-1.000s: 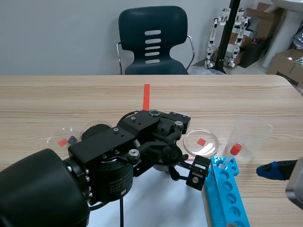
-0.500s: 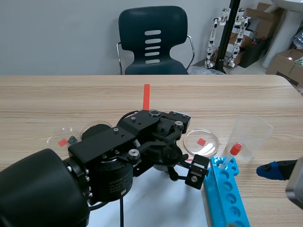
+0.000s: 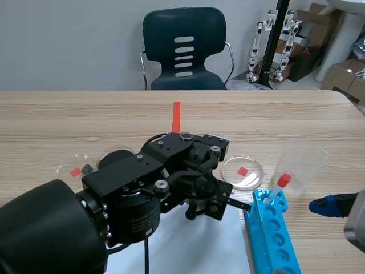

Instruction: Pick up the right mineral with the left hand

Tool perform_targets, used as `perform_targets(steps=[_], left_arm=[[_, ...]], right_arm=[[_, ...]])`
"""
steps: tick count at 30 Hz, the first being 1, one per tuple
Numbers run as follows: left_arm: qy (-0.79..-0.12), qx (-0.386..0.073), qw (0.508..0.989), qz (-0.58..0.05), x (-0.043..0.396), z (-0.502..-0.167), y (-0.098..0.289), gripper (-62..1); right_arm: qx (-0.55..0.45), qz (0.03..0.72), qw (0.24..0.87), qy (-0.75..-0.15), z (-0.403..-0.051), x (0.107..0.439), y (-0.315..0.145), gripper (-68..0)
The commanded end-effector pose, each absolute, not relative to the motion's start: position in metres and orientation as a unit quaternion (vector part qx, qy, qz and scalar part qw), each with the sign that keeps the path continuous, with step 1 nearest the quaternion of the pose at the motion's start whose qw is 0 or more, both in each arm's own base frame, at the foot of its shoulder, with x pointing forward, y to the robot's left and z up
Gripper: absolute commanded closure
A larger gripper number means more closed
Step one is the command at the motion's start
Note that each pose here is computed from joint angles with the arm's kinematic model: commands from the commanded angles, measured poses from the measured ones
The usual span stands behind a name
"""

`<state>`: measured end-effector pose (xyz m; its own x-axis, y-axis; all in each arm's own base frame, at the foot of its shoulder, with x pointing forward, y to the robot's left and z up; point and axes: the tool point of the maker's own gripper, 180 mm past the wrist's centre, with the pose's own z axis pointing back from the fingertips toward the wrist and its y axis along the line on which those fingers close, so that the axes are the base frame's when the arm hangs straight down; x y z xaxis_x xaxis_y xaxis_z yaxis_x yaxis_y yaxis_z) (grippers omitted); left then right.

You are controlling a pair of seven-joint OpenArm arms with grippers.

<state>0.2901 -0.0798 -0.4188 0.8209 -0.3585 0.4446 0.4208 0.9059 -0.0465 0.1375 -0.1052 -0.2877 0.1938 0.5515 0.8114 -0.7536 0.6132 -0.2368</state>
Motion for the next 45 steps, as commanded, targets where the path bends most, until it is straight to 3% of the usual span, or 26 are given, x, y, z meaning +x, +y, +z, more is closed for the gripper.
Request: perform_targets(steps=[1,4,15,24,32,39,45], left_arm=[[-0.236,-0.092,0.945,-0.209,0.296,-0.402,-0.1,-20.0],[-0.231,-0.091,0.946,-0.209,0.295,-0.402,-0.099,-15.8],[-0.235,-0.091,0.944,-0.211,0.296,-0.399,-0.1,-15.6],[-0.291,-0.116,0.929,-0.198,0.312,-0.365,-0.101,-15.6],[-0.381,-0.125,0.903,-0.154,0.326,-0.342,-0.064,-15.6],[-0.452,-0.105,0.88,-0.102,0.328,-0.32,0.002,-15.6],[-0.516,-0.126,0.837,-0.128,0.307,-0.285,0.034,-15.6]], right_arm=[[0.108,0.431,0.755,-0.482,-0.28,0.142,-0.103,-54.7],[0.108,0.431,0.755,-0.482,-0.28,0.142,-0.103,-54.7],[0.108,0.431,0.755,-0.482,-0.28,0.142,-0.103,-54.7],[0.108,0.431,0.755,-0.482,-0.28,0.142,-0.103,-54.7],[0.108,0.431,0.755,-0.482,-0.28,0.142,-0.103,-54.7],[0.108,0.431,0.755,-0.482,-0.28,0.142,-0.103,-54.7],[0.108,0.431,0.755,-0.482,-0.28,0.142,-0.103,-54.7]])
